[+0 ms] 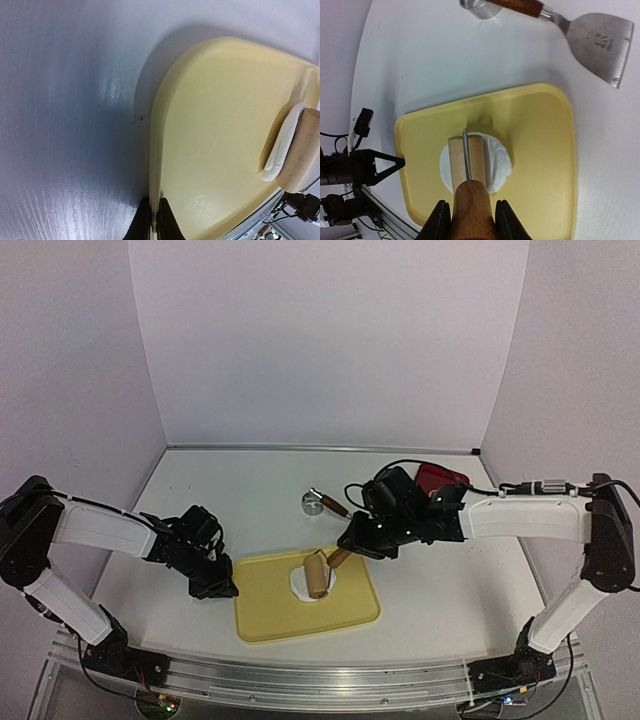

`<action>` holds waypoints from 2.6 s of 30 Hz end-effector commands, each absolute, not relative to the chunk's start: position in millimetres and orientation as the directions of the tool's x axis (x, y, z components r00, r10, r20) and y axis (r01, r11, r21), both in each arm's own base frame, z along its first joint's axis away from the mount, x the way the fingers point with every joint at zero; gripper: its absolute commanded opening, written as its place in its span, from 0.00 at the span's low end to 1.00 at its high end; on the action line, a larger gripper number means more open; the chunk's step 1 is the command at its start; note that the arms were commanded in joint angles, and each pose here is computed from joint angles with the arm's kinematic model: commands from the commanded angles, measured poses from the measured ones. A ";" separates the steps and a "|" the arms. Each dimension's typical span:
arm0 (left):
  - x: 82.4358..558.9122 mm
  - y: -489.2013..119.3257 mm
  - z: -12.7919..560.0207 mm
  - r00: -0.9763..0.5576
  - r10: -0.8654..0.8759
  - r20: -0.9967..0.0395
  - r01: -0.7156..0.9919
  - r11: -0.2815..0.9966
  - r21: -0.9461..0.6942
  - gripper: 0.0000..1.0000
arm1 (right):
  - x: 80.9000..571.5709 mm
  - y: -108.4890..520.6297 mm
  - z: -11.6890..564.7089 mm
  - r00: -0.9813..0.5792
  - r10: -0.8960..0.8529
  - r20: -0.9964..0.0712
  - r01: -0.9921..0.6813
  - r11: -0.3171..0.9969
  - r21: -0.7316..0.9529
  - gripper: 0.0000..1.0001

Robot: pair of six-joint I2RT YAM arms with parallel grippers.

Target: Roll out the dumpling wrappers from the dough

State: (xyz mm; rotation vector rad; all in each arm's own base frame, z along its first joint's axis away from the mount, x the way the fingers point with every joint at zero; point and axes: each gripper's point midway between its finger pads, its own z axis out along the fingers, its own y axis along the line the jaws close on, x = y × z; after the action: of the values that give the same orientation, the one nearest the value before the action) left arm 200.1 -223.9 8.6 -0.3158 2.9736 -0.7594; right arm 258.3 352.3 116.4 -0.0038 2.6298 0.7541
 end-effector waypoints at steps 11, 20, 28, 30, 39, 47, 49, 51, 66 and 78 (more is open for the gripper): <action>190.1 -203.8 -9.1 -0.971 -0.240 0.024 -0.229 0.888 -0.398 0.00 | 204.1 260.4 27.0 -0.960 -0.228 -0.164 -0.244 0.966 0.085 0.00; 192.6 -205.1 -6.5 -0.971 -0.239 0.019 -0.226 0.888 -0.401 0.00 | 211.3 286.1 37.5 -0.944 -0.273 -0.184 -0.302 0.941 0.154 0.00; 204.0 -212.4 0.1 -0.983 -0.183 -0.023 -0.158 0.899 -0.408 0.00 | 219.4 302.5 116.9 -0.922 -0.214 -0.322 -0.311 0.905 0.290 0.00; 206.9 -213.7 -0.4 -0.988 -0.154 -0.032 -0.129 0.908 -0.398 0.00 | 220.0 305.3 132.7 -0.911 -0.215 -0.351 -0.331 0.890 0.313 0.00; 220.1 -221.6 -2.6 -0.996 -0.079 -0.050 -0.055 0.928 -0.368 0.00 | 228.1 321.5 165.6 -0.878 -0.223 -0.423 -0.398 0.831 0.388 0.00; 225.6 -227.0 1.7 -0.996 -0.077 -0.056 -0.050 0.924 -0.379 0.00 | 244.8 338.9 207.7 -0.853 -0.124 -0.507 -0.412 0.755 0.510 0.00; 225.3 -226.2 2.7 -0.995 -0.080 -0.059 -0.052 0.924 -0.379 0.00 | 247.7 342.5 206.4 -0.851 -0.113 -0.512 -0.413 0.747 0.521 0.00; 225.1 -225.9 3.5 -0.995 -0.081 -0.062 -0.052 0.923 -0.381 0.00 | 249.7 348.7 199.6 -0.855 -0.116 -0.505 -0.415 0.738 0.532 0.00; 226.9 -229.4 5.3 -0.993 -0.092 -0.072 -0.055 0.912 -0.406 0.00 | 269.6 326.9 87.6 -0.908 -0.138 -0.396 -0.283 0.898 0.337 0.00; 222.7 -230.4 5.6 -0.992 -0.105 -0.066 -0.066 0.899 -0.432 0.00 | 257.5 325.9 24.5 -0.933 -0.197 -0.300 -0.273 0.932 0.237 0.00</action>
State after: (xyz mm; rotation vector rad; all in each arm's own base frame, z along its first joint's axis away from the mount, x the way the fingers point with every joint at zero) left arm 224.4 -225.0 8.9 -0.1739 2.9937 -0.6430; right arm 273.2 360.1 113.2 -0.3367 2.6391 0.7492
